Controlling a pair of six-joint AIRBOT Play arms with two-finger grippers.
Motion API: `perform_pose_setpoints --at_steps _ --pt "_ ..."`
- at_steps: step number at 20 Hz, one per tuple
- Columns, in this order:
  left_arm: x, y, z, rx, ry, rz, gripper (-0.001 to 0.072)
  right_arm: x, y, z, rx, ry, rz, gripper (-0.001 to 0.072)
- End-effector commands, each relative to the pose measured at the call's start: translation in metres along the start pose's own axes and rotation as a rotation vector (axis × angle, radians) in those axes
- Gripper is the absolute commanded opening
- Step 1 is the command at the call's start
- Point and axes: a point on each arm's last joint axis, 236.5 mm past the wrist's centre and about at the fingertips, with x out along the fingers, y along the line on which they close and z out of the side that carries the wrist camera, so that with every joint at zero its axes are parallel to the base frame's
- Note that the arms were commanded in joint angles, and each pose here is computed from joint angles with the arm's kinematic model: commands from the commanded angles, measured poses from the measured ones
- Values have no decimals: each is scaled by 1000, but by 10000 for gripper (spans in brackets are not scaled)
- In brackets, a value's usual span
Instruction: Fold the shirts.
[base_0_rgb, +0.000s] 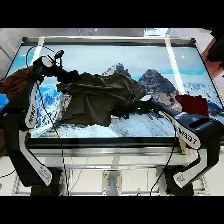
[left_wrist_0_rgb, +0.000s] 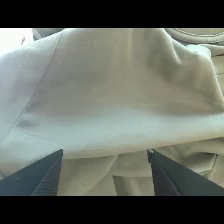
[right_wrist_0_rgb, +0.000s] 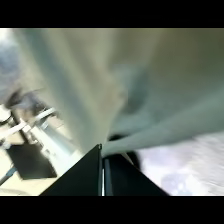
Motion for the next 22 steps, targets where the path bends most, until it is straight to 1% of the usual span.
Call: perform_pose_setpoints --at_steps 1,5,7,9,13,15,16,17,18,19,20,22 --pt "0 9 7 42 -27 41 604 -36 43 9 -130 -4 113 29" --pt "-6 49 26 70 -104 213 606 -83 59 23 -190 -82 95 29" --pt "-8 58 33 60 -134 252 606 -91 59 24 -211 -94 80 29" --pt "0 59 25 47 -104 240 606 -89 57 23 -218 -91 70 29" --pt "36 71 -26 8 87 222 606 -90 55 23 -219 -90 64 30" --pt "47 66 -31 -20 99 185 605 -90 55 23 -219 -91 64 30" --pt "49 61 -28 -33 83 162 572 -90 55 23 -219 -90 64 30" --pt "49 55 -22 -47 61 137 400 -90 56 23 -219 -91 64 30" --pt "49 48 -16 -50 42 111 249 -90 55 23 -219 -90 64 30" --pt "47 41 -9 -60 20 85 80 -90 55 23 -219 -91 64 30" --pt "44 34 -2 -51 2 64 12 -90 55 24 -220 -93 63 30" --pt "32 25 11 -32 -20 47 11 -93 55 28 -217 -107 62 29"
